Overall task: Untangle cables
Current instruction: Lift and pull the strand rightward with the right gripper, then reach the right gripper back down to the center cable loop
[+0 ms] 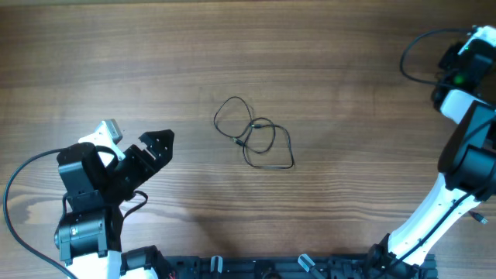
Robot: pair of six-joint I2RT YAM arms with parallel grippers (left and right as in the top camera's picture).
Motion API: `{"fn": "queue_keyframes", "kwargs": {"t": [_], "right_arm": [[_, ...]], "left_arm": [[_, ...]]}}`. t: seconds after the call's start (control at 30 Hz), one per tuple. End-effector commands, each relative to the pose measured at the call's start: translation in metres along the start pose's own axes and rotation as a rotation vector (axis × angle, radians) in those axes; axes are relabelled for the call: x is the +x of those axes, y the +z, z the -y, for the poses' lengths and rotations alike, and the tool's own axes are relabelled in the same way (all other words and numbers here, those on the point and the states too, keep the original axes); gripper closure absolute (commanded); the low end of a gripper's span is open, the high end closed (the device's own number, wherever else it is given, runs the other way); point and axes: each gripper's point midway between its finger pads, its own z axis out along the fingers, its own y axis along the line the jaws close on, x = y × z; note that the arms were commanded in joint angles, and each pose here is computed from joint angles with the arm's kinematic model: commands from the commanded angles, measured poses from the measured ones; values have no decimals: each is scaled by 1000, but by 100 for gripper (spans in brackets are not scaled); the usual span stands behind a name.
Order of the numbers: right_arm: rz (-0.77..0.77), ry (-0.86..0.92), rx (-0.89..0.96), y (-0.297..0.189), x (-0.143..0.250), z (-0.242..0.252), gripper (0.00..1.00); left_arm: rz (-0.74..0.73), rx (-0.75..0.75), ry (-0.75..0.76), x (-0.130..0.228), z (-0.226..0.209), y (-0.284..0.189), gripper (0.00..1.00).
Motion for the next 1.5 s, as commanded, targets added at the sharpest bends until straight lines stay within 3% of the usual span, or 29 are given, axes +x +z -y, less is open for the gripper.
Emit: {"fn": "queue_keyframes", "kwargs": {"t": [0.0, 0.23, 0.4, 0.63, 0.8, 0.93, 1.0, 1.3, 1.47], "right_arm": [[46, 47, -145, -6, -28, -27, 0], [-11, 194, -333, -53, -60, -93, 0], [-154, 148, -422, -104, -56, -144, 0], [-571, -28, -638, -201, 37, -228, 5], [-779, -97, -736, -267, 82, -264, 0], [-983, -85, -682, -322, 120, -276, 0], [-1128, 32, -552, -354, 148, -279, 0], [-1157, -7, -512, -416, 194, -306, 0], [-994, -57, -465, -424, 197, -318, 0]], "left_arm": [[5, 15, 16, -2, 4, -2, 0], [5, 14, 16, -2, 4, -2, 0], [5, 14, 16, -2, 4, -2, 0], [5, 15, 16, -2, 4, -2, 0], [5, 14, 16, -2, 4, -2, 0], [5, 14, 16, -2, 4, -2, 0], [5, 15, 16, -2, 4, -2, 0], [5, 15, 16, -2, 4, -2, 0], [5, 15, 16, -2, 4, -2, 0]]}}
